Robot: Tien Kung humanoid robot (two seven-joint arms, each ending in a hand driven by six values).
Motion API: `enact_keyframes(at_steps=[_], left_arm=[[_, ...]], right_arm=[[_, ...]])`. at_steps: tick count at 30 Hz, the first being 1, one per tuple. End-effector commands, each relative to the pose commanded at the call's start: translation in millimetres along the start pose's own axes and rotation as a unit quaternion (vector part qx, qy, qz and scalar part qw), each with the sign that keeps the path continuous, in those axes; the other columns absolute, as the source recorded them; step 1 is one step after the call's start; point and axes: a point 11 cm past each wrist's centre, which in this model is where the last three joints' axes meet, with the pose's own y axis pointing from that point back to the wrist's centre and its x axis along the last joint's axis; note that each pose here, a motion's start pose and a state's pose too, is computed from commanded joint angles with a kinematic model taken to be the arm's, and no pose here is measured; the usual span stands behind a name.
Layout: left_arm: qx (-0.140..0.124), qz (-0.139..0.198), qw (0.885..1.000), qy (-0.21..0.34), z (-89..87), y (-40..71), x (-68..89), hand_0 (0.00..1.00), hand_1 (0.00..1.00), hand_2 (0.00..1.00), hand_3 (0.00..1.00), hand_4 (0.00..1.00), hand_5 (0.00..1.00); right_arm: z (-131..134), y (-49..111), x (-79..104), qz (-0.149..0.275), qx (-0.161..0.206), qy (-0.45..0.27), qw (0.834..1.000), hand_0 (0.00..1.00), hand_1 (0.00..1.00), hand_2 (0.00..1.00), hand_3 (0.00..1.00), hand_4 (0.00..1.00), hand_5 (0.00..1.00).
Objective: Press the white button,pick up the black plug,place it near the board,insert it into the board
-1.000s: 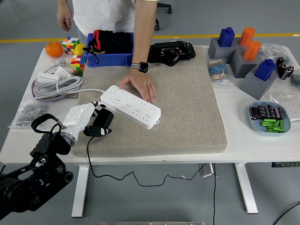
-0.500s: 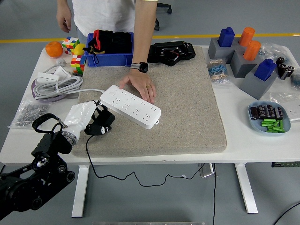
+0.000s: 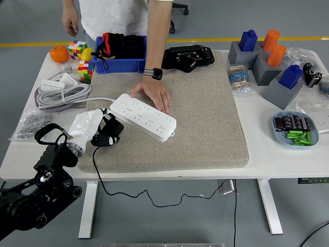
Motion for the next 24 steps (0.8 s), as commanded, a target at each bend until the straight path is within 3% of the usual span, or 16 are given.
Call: enact_keyframes(at_steps=[5,13,24], left_arm=[[-0.008,0.015,1.000,0.010,9.2,-5.3,13.8,0.103,0.221,0.298,0.368,0.234,0.002],[-0.022,0.044,0.998,0.029,30.3,-23.1,39.9,0.105,0.223,0.296,0.368,0.230,0.002],[-0.024,0.023,0.999,0.013,46.1,-42.5,30.8,0.105,0.218,0.295,0.378,0.240,0.002]], right_arm=[[-0.6,0.0,0.0,0.000,0.000,-0.001,1.000,0.577,0.535,0.548,0.509,0.643,0.385],[-2.0,0.0,-0.6,-0.001,0.002,0.001,1.000,0.577,0.534,0.549,0.508,0.643,0.385],[-2.0,-0.1,-0.5,-0.001,0.001,0.003,1.000,0.577,0.534,0.549,0.508,0.643,0.385]])
